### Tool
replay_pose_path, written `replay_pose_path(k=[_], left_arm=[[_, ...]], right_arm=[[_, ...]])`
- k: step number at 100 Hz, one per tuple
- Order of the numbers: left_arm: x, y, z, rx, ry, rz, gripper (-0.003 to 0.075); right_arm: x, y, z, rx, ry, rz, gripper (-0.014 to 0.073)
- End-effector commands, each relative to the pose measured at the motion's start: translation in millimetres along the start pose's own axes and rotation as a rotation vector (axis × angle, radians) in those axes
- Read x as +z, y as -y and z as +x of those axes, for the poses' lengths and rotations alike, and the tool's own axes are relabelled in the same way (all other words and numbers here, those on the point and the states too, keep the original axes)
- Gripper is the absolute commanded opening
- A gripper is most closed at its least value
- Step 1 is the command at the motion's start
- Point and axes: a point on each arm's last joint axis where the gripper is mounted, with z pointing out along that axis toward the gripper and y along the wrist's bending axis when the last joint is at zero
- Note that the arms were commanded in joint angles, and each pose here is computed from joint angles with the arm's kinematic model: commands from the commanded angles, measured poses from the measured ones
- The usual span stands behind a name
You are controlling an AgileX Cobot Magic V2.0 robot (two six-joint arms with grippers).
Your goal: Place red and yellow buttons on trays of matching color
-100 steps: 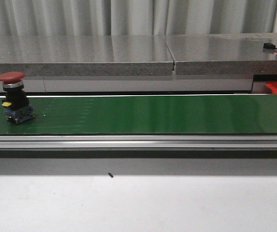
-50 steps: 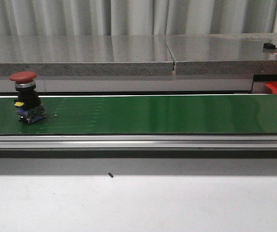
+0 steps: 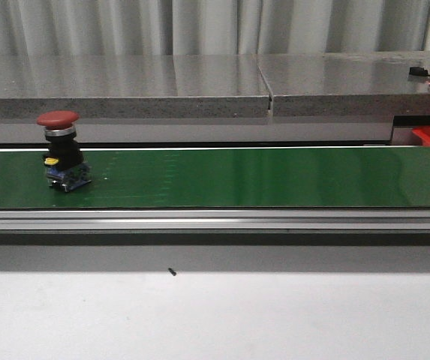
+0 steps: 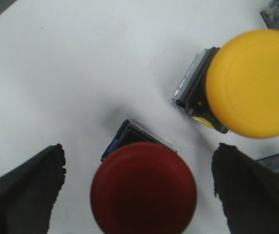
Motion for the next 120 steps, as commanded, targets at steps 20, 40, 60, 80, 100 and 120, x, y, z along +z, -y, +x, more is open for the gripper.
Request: replay_pose_path(k=[20, 40, 60, 80, 100, 120], left_arm=[[-21.7, 4.8, -14.7, 0.004, 0.117, 0.018, 0.0248], [-33.3, 5.3, -15.9, 0.005, 0.146, 0.022, 0.0071], [-67.1, 6.3, -14.3, 0.008, 0.197, 0.031, 0.002], [-114.2, 19.8, -5.5, 0.012, 0.269, 0.087, 0.0019], [-144.0, 68.1, 11.2, 0.18, 0.328, 0.176, 0.0018], [-161.6, 129.0, 24.0, 0.401, 0.328, 0.265, 0.0018]], right_arm=[[-2.6, -0.1, -14.0, -0.012, 0.117, -0.001, -0.0069], [-2.6, -0.1, -14.0, -0.012, 0.117, -0.001, -0.0069], [-2.6, -0.1, -14.0, -0.012, 0.117, -0.001, -0.0069], [-2.6, -0.1, -14.0, -0.012, 0.117, -0.001, -0.0069], [-2.6, -0.1, -14.0, -0.012, 0.117, -0.001, -0.0069], [-2.6, -0.1, -14.0, -0.012, 0.117, -0.001, -0.0069]])
